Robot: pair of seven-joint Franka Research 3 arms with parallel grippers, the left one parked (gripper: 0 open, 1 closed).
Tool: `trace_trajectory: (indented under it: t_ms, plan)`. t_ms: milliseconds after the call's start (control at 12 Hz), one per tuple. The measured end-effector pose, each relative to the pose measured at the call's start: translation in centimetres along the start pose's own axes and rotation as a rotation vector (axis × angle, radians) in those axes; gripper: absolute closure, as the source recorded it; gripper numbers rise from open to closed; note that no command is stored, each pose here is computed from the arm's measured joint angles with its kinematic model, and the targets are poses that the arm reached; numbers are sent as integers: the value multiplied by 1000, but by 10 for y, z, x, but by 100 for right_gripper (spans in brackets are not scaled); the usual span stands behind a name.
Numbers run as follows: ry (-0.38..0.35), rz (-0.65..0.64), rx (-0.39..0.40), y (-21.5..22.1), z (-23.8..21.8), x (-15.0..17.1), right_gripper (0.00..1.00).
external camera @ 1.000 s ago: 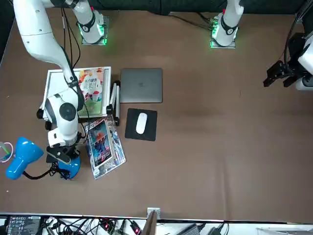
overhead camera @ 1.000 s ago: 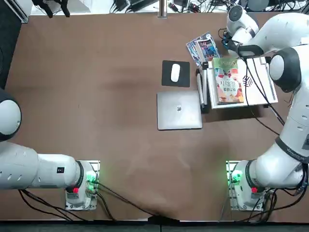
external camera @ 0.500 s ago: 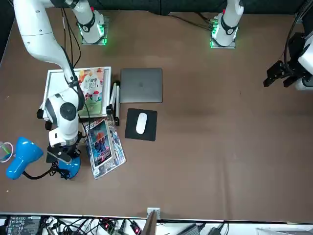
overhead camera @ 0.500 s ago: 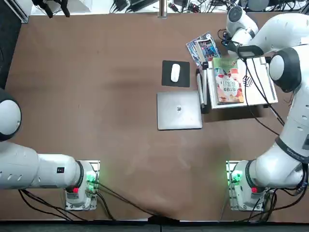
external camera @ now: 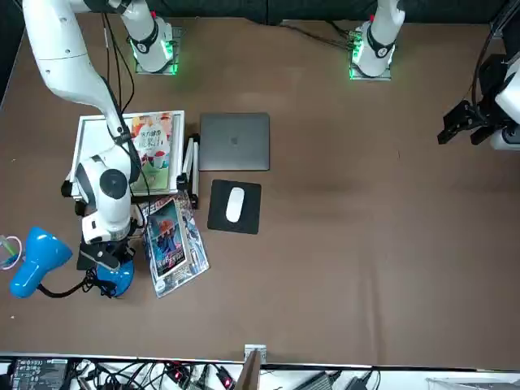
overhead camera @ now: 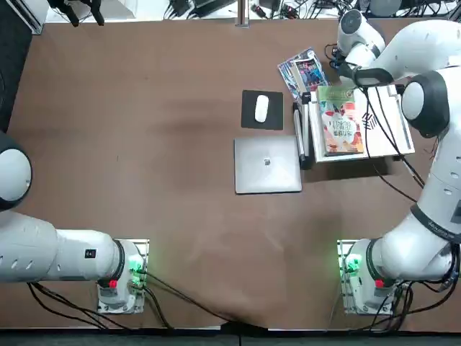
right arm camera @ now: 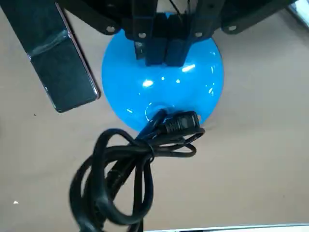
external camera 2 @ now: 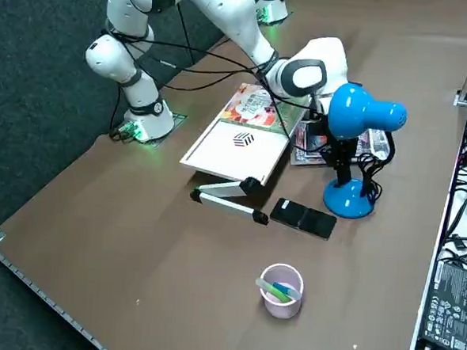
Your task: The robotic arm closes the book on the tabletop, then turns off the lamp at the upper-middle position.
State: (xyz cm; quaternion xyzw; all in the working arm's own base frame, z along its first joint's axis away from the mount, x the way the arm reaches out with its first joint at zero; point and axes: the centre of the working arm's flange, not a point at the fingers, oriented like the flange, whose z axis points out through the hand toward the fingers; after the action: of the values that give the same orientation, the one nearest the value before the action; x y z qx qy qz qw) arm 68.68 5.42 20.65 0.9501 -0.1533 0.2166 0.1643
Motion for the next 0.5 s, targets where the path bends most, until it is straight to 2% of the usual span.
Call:
trace_trajectory:
  t_ms: [500]
  plan:
    - [10, 9, 26, 4, 1, 2, 99]
